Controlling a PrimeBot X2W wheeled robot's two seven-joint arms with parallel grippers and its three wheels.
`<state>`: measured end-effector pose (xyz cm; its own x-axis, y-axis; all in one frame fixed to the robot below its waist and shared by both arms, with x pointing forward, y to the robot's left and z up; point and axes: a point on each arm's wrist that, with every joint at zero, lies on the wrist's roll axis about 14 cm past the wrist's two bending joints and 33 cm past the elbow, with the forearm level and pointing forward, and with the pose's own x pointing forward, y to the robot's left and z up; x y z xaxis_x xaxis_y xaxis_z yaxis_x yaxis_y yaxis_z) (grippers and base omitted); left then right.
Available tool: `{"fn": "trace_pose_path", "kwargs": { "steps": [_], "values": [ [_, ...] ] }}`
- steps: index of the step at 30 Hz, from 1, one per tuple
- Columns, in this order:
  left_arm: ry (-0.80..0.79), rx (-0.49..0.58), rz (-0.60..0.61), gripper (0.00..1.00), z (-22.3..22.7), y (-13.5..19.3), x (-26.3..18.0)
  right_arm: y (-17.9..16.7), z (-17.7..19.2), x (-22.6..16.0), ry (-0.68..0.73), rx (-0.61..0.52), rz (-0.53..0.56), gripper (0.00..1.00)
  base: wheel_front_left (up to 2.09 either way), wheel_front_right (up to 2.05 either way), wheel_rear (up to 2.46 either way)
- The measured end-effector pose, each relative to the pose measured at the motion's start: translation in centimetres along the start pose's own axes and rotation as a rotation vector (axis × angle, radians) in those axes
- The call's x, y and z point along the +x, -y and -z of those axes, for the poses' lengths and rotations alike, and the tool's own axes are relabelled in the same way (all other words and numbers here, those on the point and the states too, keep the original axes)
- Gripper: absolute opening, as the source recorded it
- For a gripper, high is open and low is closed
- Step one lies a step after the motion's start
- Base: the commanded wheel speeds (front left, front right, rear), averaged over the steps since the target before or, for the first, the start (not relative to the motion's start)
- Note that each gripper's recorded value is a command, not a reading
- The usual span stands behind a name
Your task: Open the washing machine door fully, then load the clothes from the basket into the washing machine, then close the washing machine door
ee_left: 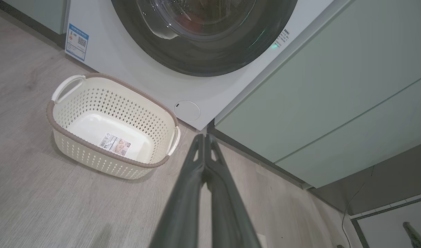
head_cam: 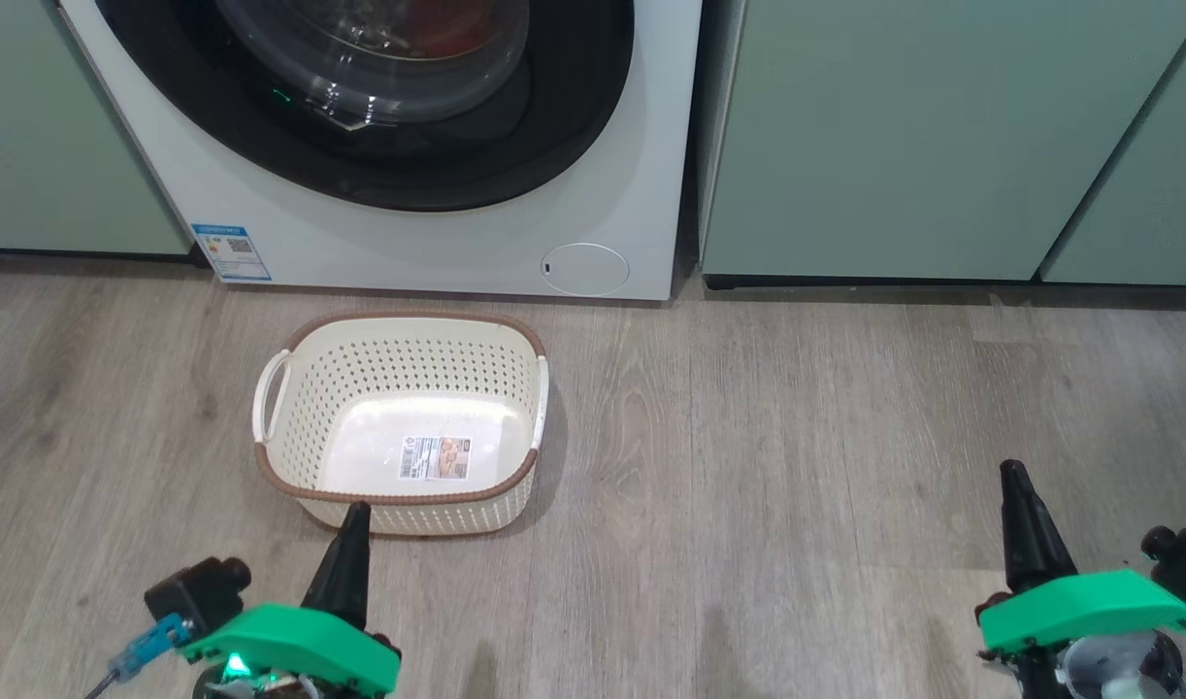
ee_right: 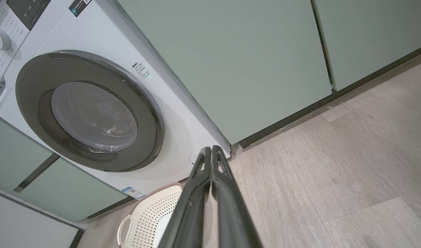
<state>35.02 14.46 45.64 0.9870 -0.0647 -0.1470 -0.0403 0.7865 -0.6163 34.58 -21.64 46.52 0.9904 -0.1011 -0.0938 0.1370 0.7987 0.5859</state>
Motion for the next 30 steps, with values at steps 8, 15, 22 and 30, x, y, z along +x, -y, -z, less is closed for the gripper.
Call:
{"fn": "trace_pose_path", "kwargs": {
  "steps": [8, 15, 22, 30],
  "values": [
    [-0.01, -0.078, -0.014, 0.0, 0.0, -0.4, 0.1, -0.2, -0.2, 0.4, -0.001, 0.082, 0.001, 0.0, 0.0, 0.0, 0.0],
    [-0.007, -0.159, -0.026, 0.0, -0.4, -0.8, 0.2, 0.1, 0.0, 0.4, -0.012, 0.163, 0.014, 0.0, 0.0, 0.0, 0.0],
    [-0.008, -0.238, -0.021, 0.0, -0.7, -0.7, 0.5, 0.0, 0.0, 0.7, -0.017, 0.243, 0.015, 0.0, 0.0, 0.0, 0.0],
    [-0.001, -0.33, -0.032, 0.0, -1.2, -1.2, 0.6, -0.2, -0.1, 1.0, -0.02, 0.338, 0.015, 0.0, 0.0, 0.0, 0.0]
  ]
}}
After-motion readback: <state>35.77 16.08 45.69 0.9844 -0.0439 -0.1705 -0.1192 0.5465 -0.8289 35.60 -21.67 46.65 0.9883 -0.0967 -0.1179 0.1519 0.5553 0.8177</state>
